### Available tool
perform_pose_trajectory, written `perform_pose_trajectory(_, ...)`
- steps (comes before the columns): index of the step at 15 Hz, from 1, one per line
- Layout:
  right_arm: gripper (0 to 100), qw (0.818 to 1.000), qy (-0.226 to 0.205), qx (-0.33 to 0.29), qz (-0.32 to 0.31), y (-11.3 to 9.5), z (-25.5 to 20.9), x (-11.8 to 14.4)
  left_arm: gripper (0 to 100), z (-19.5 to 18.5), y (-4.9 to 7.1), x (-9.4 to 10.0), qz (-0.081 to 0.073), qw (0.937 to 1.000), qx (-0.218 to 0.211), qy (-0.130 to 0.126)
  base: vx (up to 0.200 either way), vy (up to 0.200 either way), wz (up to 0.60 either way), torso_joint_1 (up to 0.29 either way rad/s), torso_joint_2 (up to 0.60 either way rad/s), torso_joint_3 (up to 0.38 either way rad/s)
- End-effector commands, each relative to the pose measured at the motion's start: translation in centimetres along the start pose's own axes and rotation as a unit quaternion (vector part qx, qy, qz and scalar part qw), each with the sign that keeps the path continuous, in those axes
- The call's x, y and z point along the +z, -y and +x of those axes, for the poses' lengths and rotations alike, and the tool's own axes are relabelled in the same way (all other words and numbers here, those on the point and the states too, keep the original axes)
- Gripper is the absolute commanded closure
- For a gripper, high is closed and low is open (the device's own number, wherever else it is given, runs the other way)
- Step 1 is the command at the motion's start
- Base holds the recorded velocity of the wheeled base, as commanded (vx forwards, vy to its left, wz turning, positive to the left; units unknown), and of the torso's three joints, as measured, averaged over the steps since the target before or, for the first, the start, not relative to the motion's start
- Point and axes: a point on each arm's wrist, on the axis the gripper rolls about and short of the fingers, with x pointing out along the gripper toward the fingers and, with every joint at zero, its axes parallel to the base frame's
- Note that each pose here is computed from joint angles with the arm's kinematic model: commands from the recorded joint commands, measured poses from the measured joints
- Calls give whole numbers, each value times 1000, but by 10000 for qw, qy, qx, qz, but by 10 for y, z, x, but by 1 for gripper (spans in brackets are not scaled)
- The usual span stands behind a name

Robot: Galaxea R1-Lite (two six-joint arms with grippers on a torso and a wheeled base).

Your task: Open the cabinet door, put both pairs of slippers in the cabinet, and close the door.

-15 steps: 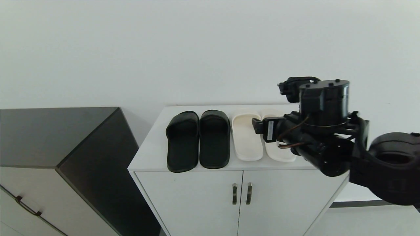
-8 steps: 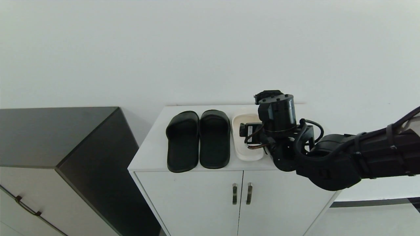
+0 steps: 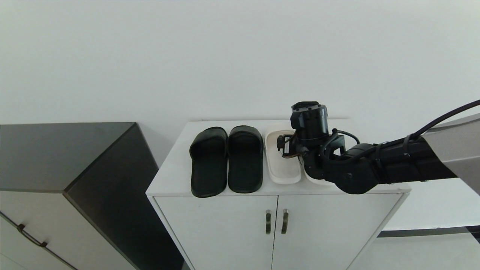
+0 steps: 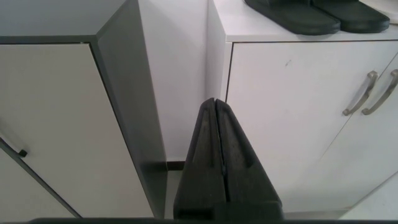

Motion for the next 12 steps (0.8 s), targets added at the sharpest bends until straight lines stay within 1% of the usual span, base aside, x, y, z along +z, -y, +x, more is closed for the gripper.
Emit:
perform_pose_trajectory(1,0,10000,0,-30,0,-5,11,0,100,0,0,0,0,10000,-1,-3,0,0,0,0,0,0)
perform_pose_trajectory(2,0,9999,48,-80,36,-5,19,3,100,0,0,0,0,10000,7,-3,0,0,0,0,0,0)
perform_pose_trajectory(3,100,9999,58,-78,40,-6,21,3,100,0,0,0,0,10000,7,-3,0,0,0,0,0,0)
perform_pose_trajectory(5,100,9999,31,-144,-41,-6,28,7,100,0,0,0,0,10000,7,4,0,0,0,0,0,0)
perform_pose_trajectory(9,100,9998,118,-150,-86,-4,27,16,100,0,0,0,-8,10000,7,-3,0,0,0,0,0,0)
perform_pose_trajectory(12,100,9996,269,-121,-30,6,8,37,100,0,0,0,-8,10000,7,4,0,0,0,0,0,0)
